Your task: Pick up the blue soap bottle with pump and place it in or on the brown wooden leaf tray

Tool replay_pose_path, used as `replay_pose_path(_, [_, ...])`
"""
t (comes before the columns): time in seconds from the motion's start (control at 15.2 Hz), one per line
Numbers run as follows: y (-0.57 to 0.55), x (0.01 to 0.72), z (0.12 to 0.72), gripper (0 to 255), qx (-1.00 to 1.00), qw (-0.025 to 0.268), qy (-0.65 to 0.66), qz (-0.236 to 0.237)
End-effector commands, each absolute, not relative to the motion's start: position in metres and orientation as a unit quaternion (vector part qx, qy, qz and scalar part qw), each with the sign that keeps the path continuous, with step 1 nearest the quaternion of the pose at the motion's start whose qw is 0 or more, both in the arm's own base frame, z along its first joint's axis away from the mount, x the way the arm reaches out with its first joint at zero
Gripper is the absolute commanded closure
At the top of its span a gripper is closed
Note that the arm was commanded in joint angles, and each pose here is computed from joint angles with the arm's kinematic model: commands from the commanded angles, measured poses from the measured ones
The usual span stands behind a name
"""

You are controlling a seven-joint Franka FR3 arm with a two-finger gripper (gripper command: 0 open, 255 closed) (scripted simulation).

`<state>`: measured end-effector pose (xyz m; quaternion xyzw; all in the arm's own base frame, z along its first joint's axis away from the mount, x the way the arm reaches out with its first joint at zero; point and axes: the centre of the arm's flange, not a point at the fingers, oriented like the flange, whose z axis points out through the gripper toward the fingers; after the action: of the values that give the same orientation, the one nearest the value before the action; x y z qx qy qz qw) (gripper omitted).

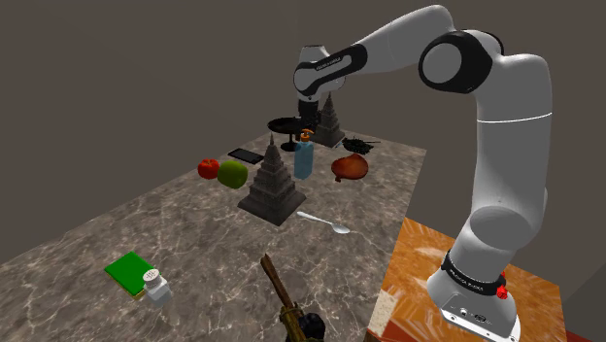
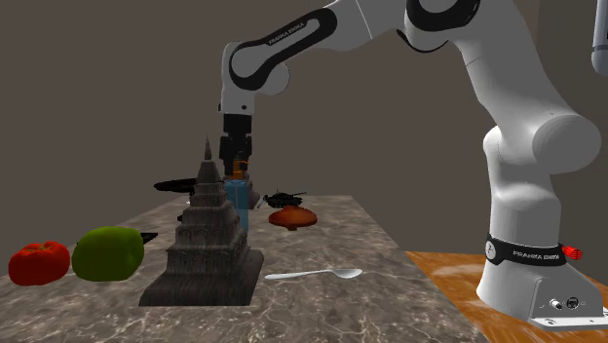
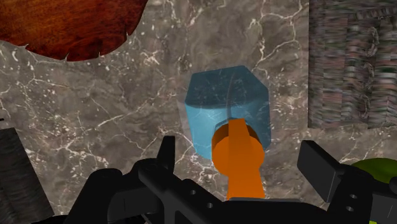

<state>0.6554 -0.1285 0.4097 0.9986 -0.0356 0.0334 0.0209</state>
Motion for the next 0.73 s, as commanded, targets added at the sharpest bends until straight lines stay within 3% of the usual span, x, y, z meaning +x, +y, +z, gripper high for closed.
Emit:
replay_pose_path(0.0, [-0.1285,0.6555,0.4094,0,0.999,0.021,-0.036,0.034])
replay_pose_path(0.2, [-0.1285,0.6555,0.4094,0,0.999,0.021,-0.036,0.033])
replay_pose_path(0.26, [-0.1285,0.6555,0.4094,255,0.999,0.021,-0.036,0.033])
replay_pose_path(0.66, [-0.1286,0.6554,0.4093,255,0.999,0.021,-0.036,0.033])
